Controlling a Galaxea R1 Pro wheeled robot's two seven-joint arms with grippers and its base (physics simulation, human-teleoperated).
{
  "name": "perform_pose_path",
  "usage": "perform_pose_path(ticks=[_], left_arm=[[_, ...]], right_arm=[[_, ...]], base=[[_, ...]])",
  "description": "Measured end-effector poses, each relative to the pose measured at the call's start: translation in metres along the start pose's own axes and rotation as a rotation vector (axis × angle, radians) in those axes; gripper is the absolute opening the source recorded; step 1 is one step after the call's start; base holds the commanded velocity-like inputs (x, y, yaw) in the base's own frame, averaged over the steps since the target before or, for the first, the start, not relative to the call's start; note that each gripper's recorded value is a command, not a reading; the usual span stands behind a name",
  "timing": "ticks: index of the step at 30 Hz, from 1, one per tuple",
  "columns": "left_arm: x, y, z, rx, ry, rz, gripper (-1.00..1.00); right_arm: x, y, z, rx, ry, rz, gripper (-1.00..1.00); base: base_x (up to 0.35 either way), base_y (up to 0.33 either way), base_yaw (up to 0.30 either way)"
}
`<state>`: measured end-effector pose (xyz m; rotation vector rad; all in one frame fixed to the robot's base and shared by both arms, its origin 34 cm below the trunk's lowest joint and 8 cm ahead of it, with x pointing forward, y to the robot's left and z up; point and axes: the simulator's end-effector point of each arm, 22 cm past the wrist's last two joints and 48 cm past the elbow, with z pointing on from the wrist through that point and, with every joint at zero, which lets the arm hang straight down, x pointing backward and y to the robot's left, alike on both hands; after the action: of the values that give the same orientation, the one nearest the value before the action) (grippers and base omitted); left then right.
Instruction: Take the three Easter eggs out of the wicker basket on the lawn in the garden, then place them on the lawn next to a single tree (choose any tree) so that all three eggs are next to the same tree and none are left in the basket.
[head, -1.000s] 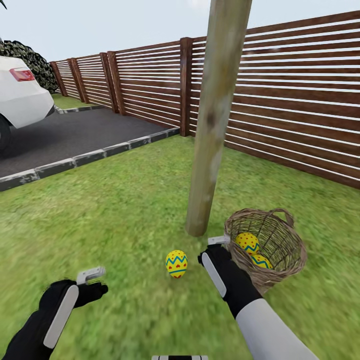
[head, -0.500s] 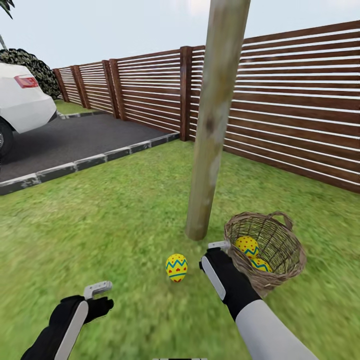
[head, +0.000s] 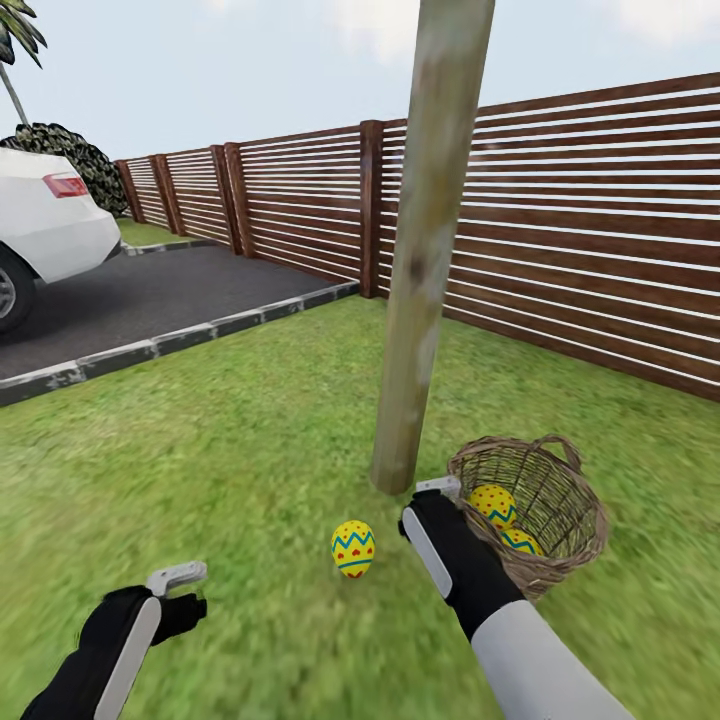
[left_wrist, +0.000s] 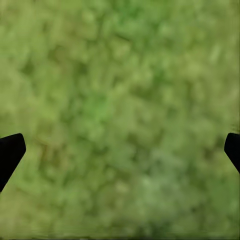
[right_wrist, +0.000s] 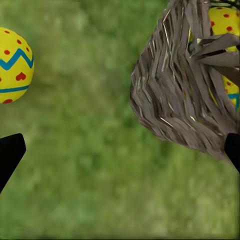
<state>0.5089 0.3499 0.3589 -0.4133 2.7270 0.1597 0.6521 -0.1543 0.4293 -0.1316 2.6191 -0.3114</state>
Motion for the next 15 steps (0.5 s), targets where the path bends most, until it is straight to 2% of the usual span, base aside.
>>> perform_pose_path(ticks=[5,9,15], left_arm=[[0.003,-0.013,-0.002,0.010,0.000,-0.002,1.00],[0.006,-0.036,-0.006,0.067,0.000,-0.012,1.00],[0.010,-0.060,-0.010,0.131,0.008,-0.047,1.00]], right_arm=[[-0.006,-0.004,-0.006,0.010,-0.004,-0.006,1.00],[0.012,0.000,0.001,0.004,0.030,-0.013,1.00],[0.020,0.000,0.004,0.004,0.043,-0.009,1.00]], base=[[0.000,0.000,0.000],[0.000,0.000,0.000],[0.000,0.000,0.000]])
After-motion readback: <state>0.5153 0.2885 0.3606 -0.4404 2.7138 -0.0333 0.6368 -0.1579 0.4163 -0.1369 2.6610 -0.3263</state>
